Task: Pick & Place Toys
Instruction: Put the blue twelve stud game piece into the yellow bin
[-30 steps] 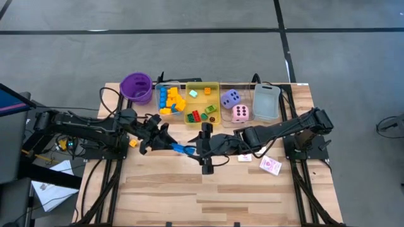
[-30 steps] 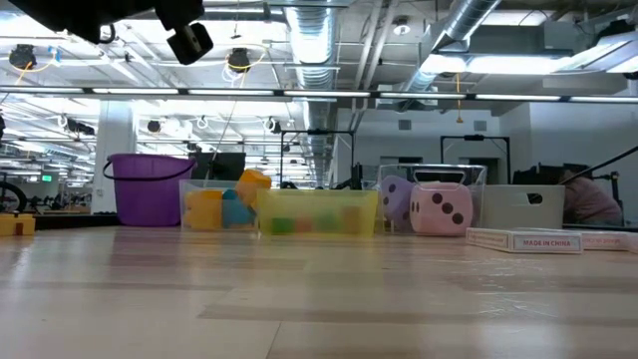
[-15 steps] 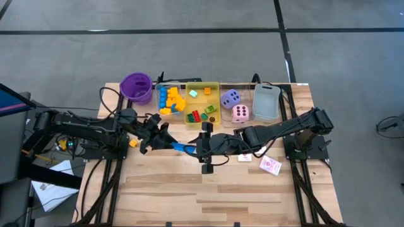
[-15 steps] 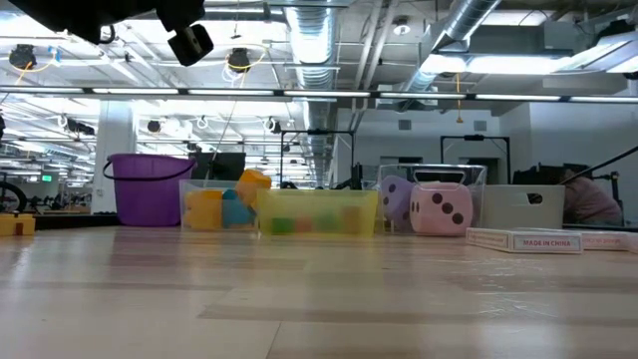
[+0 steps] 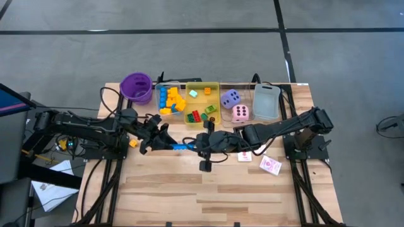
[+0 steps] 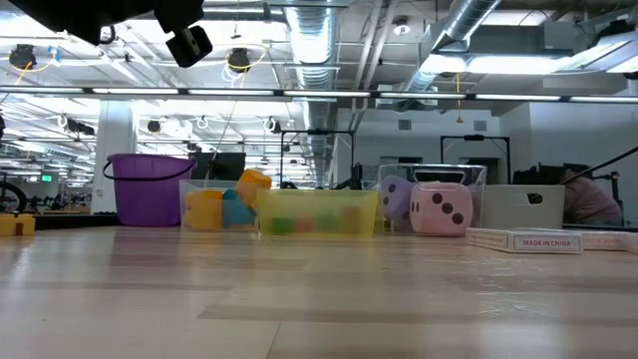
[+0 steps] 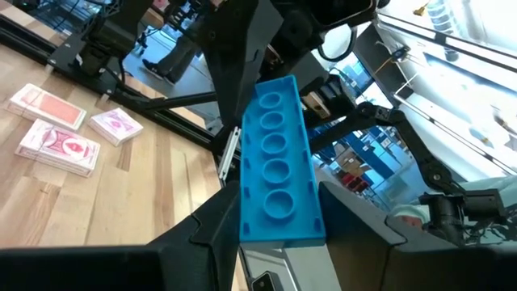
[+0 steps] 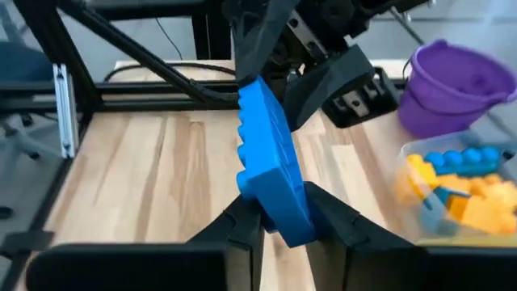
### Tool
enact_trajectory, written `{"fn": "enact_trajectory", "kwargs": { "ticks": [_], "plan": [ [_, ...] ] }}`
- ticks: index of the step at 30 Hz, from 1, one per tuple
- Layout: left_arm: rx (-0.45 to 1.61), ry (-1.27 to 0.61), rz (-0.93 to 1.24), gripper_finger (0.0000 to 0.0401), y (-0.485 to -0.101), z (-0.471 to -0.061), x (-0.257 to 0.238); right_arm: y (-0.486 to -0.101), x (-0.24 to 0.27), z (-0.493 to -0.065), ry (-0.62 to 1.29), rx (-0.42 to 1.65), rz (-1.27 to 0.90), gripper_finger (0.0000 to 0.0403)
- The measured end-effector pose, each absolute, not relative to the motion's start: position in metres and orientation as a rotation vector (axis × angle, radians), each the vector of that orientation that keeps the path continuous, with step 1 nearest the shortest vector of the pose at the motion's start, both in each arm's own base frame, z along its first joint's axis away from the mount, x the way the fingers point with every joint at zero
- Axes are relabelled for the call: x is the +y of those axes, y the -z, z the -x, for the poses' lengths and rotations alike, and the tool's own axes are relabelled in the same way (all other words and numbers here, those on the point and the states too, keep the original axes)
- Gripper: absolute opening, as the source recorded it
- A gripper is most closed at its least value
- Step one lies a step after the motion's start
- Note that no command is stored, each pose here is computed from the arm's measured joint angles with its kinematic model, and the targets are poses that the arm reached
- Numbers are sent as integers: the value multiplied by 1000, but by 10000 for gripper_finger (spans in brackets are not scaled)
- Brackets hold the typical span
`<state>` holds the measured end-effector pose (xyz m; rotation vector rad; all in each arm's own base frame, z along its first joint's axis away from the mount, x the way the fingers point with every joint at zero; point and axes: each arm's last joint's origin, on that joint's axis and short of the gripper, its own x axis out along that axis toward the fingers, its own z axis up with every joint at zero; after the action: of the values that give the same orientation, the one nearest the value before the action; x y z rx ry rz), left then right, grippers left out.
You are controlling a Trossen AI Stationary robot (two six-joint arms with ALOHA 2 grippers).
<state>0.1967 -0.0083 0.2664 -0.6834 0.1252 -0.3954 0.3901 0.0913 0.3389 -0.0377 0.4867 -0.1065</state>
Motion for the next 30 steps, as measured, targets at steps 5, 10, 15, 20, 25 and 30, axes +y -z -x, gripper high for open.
{"fn": "enact_trajectory", "kwargs": {
  "ticks": [5, 10, 15, 20, 25, 30],
  "plan": [
    [124, 394, 682, 146, -266, -197, -8, -339, 89, -391, 132, 482, -60, 70],
    [108, 366, 677, 159, -267, -197, -5, -338, 87, -390, 171, 487, -176, 56],
    [99, 338, 681, 185, -267, -197, 3, -334, 86, -388, 208, 518, -244, 56],
    [82, 293, 681, 214, -267, -196, 13, -331, 85, -386, 239, 547, -290, 58],
    [61, 234, 678, 235, -267, -195, 25, -324, 72, -383, 384, 591, -430, 56],
    [46, 186, 678, 239, -267, -194, 33, -313, 41, -374, 669, 634, -492, 56]
  ]
}}
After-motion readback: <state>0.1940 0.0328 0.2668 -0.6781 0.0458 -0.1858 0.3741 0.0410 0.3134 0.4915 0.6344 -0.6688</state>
